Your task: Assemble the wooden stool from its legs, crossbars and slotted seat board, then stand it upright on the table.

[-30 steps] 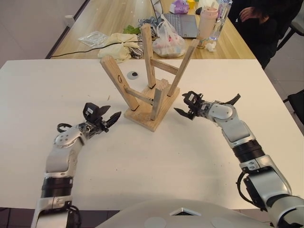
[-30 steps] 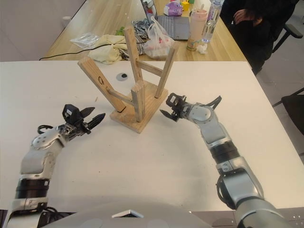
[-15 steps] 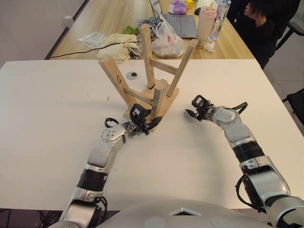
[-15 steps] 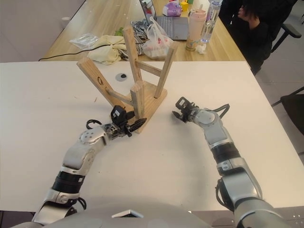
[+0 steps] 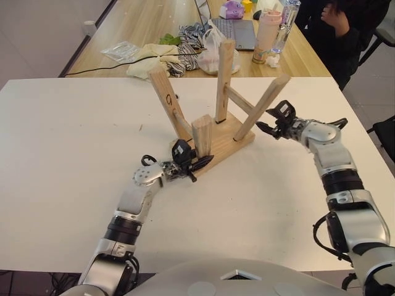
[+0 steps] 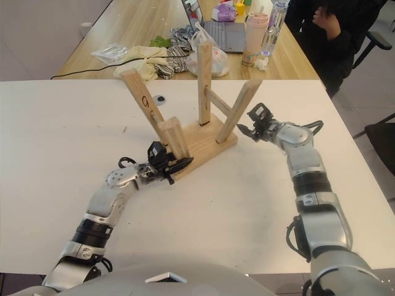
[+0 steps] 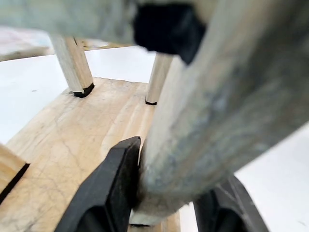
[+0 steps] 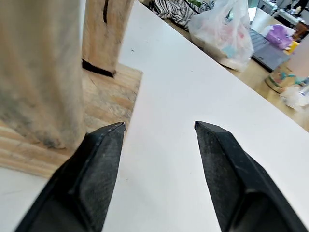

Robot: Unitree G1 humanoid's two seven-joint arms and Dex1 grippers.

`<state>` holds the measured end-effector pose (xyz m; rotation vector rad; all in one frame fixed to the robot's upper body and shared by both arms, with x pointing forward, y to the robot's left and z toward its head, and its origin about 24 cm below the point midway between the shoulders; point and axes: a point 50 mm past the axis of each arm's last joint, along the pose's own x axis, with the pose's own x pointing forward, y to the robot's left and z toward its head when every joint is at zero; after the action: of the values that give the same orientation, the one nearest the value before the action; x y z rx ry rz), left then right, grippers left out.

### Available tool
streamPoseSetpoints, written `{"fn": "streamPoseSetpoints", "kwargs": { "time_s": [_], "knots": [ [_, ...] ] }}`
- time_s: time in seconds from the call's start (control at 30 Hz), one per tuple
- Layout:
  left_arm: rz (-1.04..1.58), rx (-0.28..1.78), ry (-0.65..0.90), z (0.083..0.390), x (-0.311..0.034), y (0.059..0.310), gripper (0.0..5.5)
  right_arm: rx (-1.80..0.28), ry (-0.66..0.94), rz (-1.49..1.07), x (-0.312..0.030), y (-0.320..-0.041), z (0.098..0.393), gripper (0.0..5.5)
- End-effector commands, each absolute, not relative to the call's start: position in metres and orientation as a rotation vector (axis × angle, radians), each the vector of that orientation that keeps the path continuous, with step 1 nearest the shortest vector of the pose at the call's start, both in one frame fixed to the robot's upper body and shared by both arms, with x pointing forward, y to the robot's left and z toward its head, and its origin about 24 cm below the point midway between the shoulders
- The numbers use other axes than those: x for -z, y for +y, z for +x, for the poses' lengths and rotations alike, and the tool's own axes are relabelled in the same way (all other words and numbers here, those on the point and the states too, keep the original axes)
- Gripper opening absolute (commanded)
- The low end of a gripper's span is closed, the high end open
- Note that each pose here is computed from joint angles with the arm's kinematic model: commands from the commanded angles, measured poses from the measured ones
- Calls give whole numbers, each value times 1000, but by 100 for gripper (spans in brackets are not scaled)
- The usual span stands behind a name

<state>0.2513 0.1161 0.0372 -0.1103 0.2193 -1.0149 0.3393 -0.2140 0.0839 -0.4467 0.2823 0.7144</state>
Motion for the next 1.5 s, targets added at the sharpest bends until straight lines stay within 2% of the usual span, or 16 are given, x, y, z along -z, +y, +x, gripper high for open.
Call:
{"fn": "streamPoseSetpoints", "kwargs": {
  "time_s": [0.03, 0.13, 0.23, 0.4, 0.47, 0.53, 0.67, 0.83, 0.93, 1.1, 1.23, 1.37, 1.5],
  "knots": [
    [-312, 1134, 401, 230, -20, 144, 144, -1042, 368, -397, -95, -218, 313, 263],
    [-405, 1203, 432, 230, -32, 167, 144, -1219, 443, -319, -97, -216, 295, 263],
    [-516, 1297, 450, 230, -49, 182, 143, -1301, 468, -191, -100, -205, 289, 263],
    [-627, 1346, 464, 233, -61, 185, 136, -1310, 537, 55, -86, -183, 285, 263],
    [-631, 1345, 471, 234, -61, 185, 128, -1370, 597, 166, -85, -181, 274, 263],
    [-625, 1345, 478, 234, -61, 186, 124, -1377, 651, 233, -84, -186, 269, 263],
    [-603, 1346, 497, 235, -61, 188, 117, -1282, 685, 331, -87, -203, 277, 325],
    [-576, 1338, 501, 236, -58, 188, 109, -1145, 784, 313, -76, -245, 277, 326],
    [-567, 1336, 501, 235, -57, 189, 106, -1160, 772, 395, -85, -253, 275, 326],
    [-563, 1327, 517, 237, -56, 191, 104, -1365, 670, 627, -117, -230, 268, 326],
    [-553, 1331, 521, 241, -56, 191, 102, -1400, 758, 515, -103, -207, 258, 326],
    [-560, 1337, 510, 242, -57, 188, 101, -1404, 923, 353, -74, -196, 238, 267],
    [-647, 1314, 503, 242, -61, 186, 101, -1365, 1002, 466, -73, -190, 242, 203]
  ]
}}
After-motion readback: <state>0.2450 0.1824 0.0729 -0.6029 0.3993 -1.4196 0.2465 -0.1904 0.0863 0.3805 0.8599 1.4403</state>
